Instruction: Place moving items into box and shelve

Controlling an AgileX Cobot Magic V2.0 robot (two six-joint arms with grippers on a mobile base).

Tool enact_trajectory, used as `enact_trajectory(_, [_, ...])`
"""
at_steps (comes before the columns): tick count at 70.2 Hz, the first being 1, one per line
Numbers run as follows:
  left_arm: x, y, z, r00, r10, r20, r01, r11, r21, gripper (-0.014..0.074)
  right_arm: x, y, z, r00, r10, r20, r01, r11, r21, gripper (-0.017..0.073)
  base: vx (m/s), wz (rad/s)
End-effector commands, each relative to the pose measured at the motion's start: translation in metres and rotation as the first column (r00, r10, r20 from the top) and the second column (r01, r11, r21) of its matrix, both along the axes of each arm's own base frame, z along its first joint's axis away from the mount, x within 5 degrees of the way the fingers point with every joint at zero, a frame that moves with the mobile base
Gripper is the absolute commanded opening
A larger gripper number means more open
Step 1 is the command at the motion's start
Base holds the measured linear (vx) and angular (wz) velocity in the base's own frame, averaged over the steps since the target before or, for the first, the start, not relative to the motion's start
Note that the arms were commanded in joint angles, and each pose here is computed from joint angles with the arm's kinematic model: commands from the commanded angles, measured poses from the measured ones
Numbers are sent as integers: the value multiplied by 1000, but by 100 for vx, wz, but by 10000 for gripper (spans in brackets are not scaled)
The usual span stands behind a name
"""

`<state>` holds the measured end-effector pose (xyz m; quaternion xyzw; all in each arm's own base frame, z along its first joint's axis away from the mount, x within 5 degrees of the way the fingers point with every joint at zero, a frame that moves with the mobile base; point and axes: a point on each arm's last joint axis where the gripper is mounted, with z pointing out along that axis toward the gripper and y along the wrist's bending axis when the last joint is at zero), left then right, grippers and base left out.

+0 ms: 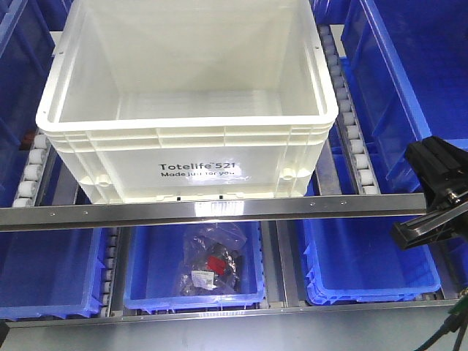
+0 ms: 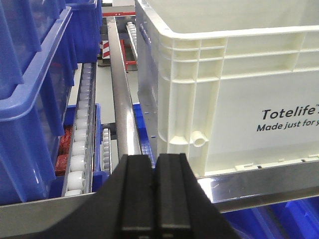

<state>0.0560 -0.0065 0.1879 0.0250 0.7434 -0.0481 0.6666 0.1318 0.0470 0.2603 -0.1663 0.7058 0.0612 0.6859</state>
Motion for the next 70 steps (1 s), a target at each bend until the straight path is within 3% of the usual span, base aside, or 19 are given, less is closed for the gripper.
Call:
enact_trajectory(1, [1, 0, 3, 997, 2, 76, 0, 1000, -14, -28, 3, 0, 16, 995, -16, 97, 14, 1000, 24, -15, 0, 0])
enact_trajectory(36, [1, 0, 3, 997, 2, 76, 0, 1000, -14, -28, 3, -1, 16, 995, -17, 103, 15, 1000, 25, -15, 0, 0])
enact_trajectory(46, [1, 0, 3, 997, 2, 76, 0, 1000, -14, -28, -3, 3, -1, 996, 43, 73, -42, 999, -15, -15, 0, 0])
enact_trajectory(56, [1, 0, 3, 997, 2, 76, 0, 1000, -14, -27, -28, -4, -34, 997, 72, 10, -73, 993, 92, -15, 0, 0])
enact_trajectory(70, [1, 0, 3, 997, 2, 76, 0, 1000, -14, -27, -65, -20, -51, 993, 55, 104, -67, 992, 110, -15, 0, 0])
